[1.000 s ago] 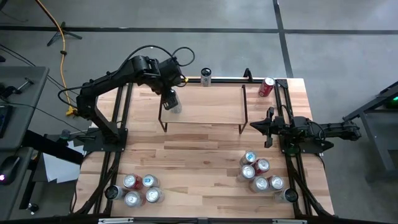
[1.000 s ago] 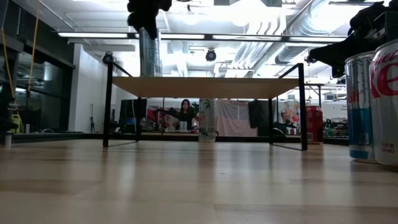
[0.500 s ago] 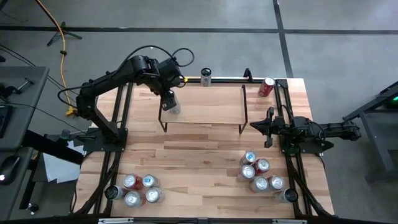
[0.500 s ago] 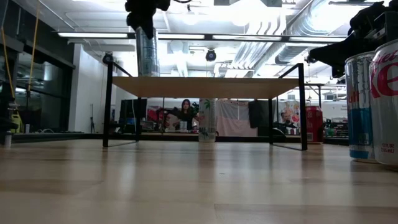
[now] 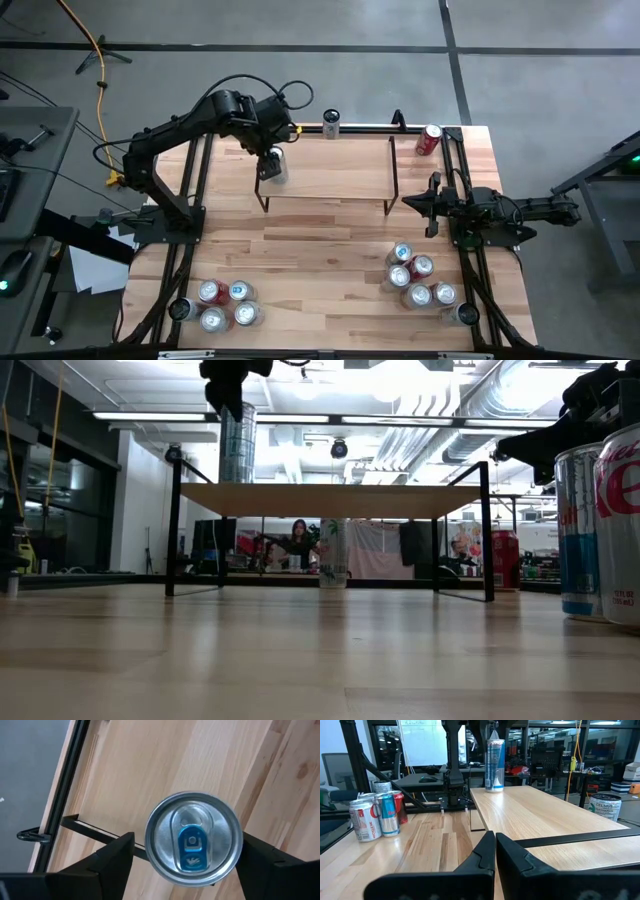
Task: Place canned beverage on shelf
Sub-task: Put the top blue soda can on the shelf
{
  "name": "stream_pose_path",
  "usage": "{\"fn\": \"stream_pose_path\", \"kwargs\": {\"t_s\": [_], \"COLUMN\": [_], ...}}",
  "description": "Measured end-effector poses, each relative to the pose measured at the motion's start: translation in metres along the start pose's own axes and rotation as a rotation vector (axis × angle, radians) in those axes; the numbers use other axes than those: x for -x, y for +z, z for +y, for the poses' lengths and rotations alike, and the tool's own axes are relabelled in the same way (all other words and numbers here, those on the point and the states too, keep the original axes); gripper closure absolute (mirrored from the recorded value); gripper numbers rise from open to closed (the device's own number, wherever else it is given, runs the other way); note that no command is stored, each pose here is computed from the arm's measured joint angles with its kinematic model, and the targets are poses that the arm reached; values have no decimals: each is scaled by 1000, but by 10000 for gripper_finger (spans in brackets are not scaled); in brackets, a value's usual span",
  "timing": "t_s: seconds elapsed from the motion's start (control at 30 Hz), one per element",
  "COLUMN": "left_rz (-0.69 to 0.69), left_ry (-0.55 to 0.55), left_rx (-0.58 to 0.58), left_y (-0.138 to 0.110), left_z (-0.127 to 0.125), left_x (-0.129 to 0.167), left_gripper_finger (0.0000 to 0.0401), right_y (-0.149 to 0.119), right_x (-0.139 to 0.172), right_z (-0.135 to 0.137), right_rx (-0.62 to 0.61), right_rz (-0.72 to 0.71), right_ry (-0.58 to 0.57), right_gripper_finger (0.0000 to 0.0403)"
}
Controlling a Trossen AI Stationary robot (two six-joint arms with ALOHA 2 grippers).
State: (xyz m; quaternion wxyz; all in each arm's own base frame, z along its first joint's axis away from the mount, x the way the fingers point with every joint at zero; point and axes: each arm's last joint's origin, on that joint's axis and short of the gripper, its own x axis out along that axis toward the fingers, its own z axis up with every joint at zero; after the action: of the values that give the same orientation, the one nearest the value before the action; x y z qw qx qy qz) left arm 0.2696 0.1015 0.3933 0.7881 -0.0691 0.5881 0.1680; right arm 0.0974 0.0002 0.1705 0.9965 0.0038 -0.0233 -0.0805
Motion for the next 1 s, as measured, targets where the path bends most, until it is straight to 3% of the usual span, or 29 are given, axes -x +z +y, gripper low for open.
{"fn": "stream_pose_path", "kwargs": {"t_s": [0.23, 0.33, 0.43, 0.63, 1.0], "left_rz": [-142, -204, -244, -184, -82], "left_ry": [10, 26, 56, 106, 48], "left_rx": [-67, -181, -369, -749, -895], "left_y": [3, 1, 0, -2, -2], "left_z": [4, 6, 3, -3, -13], "left_x": [39, 59, 71, 65, 38], "left_gripper_finger": [130, 130, 130, 130, 130], "right_y": [0, 0, 0, 0, 0], "right_x": [0, 0, 0, 0, 0], "right_z": [0, 0, 0, 0, 0], "right_rx": [0, 0, 0, 0, 0], "right_rz": [0, 0, 0, 0, 0], "right_ry": [0, 0, 0, 0, 0], "right_gripper_finger": [402, 402, 402, 402, 402]}}
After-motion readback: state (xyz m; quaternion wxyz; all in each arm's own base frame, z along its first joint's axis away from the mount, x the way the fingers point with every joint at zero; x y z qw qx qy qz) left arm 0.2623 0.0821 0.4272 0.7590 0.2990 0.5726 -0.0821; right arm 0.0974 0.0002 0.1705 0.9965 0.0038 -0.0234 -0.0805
